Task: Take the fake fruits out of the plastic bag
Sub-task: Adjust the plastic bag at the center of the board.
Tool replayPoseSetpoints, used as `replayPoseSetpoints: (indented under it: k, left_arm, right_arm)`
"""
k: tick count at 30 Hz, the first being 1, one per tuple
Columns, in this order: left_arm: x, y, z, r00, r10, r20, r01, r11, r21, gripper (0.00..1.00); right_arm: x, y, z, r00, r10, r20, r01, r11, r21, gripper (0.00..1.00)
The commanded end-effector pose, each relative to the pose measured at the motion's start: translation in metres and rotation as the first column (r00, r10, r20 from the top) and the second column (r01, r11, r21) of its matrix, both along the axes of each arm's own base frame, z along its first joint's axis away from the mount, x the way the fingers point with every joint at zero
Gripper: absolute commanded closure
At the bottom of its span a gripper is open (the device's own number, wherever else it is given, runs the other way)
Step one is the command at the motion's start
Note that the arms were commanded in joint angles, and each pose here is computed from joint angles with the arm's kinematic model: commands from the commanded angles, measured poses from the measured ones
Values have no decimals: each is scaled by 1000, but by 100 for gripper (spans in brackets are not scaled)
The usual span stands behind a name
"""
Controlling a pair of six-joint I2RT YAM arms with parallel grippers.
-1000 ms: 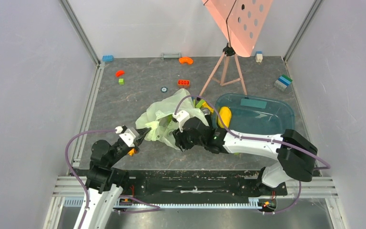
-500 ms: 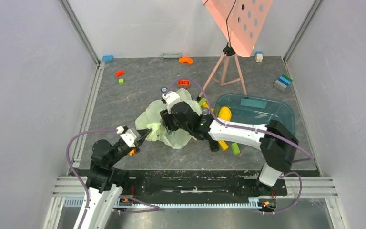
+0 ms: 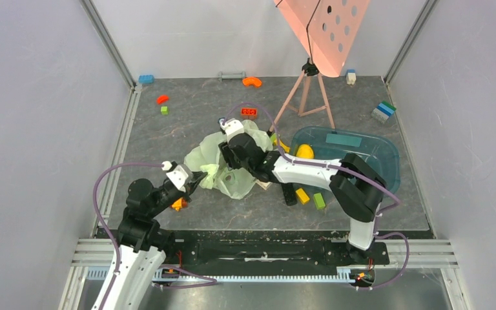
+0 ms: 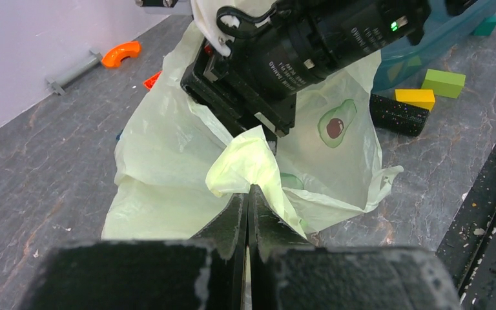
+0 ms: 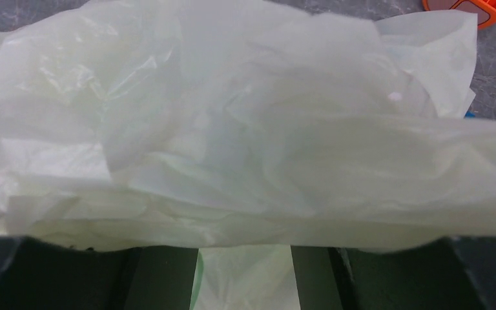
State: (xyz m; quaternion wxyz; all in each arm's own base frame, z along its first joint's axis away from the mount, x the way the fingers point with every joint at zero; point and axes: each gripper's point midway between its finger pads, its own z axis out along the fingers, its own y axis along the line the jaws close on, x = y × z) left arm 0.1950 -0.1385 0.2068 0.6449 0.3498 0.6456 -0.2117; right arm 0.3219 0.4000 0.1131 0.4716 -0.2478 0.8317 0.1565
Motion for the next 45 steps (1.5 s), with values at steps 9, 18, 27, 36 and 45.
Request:
replayPoseSetpoints:
  k: [9, 18, 27, 36, 45]
  left_arm:
    - [-2, 10, 33, 993, 104, -54, -110, 985, -134, 60]
    - [-13, 41, 79, 931, 291, -221, -352, 876, -328, 0]
    - [-11, 53, 122, 810, 377, -450, -513, 826, -232, 0]
    - [52, 72, 118, 530, 546, -649, -771, 628, -101, 0]
    - [39, 58, 119, 649, 458, -607, -691, 689, -219, 0]
  right_arm:
    - [-5, -7, -6, 1000, 25, 7, -25, 998, 52, 50]
    - [-16, -6, 22, 996, 85, 12, -86, 993, 84, 48]
    - [-21, -7, 31, 995, 104, -10, -102, 987, 128, 49]
    - [-20, -14, 45, 992, 125, -12, -121, 979, 164, 49]
    - [-17, -21, 45, 992, 122, -17, -117, 979, 169, 49]
